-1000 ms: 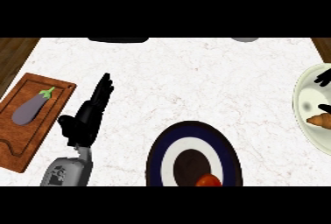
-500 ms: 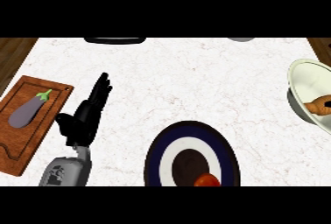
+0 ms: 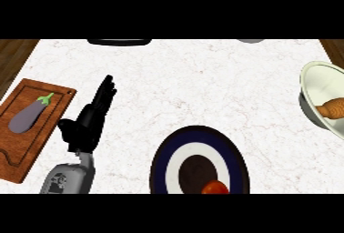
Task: Pick the croissant from the plate and place it in the bowl
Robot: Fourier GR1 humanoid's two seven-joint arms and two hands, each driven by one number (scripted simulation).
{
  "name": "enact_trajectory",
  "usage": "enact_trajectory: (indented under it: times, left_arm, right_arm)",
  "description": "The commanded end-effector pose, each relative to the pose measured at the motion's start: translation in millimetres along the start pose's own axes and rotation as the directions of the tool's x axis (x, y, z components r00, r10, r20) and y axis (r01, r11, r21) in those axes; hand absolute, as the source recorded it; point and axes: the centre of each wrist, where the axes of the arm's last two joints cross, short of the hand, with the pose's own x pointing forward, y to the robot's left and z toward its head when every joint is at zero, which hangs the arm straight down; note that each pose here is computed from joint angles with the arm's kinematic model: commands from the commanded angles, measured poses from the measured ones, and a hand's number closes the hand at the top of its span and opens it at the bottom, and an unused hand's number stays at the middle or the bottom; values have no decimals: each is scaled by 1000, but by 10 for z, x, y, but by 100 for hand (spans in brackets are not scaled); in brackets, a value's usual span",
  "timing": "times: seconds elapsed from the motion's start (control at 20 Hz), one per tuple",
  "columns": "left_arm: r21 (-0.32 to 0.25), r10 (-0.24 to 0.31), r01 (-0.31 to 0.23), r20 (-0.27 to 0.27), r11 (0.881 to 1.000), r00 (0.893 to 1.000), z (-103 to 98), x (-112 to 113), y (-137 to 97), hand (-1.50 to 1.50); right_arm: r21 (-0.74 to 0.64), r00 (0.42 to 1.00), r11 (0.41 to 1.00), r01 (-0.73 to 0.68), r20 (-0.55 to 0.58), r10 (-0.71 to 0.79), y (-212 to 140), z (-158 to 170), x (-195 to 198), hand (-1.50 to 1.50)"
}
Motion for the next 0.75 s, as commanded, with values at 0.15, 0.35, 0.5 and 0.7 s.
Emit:
enact_trajectory:
  times: [0.15, 0.35, 0.5, 0.7]
  left_arm:
    - [4, 18, -18, 4, 1000, 1000, 76, -13, -25, 0]
    - [15, 8, -8, -2, 1000, 1000, 11, -46, -30, 0]
    - [19, 6, -6, -9, 1000, 1000, -25, 0, 34, 0]
    - [18, 9, -9, -9, 1000, 1000, 109, -125, -41, 0]
  right_arm:
    - [112, 971, 967, 227, 55, -235, -228, 375, -80, -150]
    - [141, 958, 952, 270, 63, -281, -287, 376, -19, -150]
    - [187, 960, 946, 265, 41, -277, -288, 403, -13, -150]
    - [176, 963, 951, 256, 36, -266, -253, 514, -94, -150]
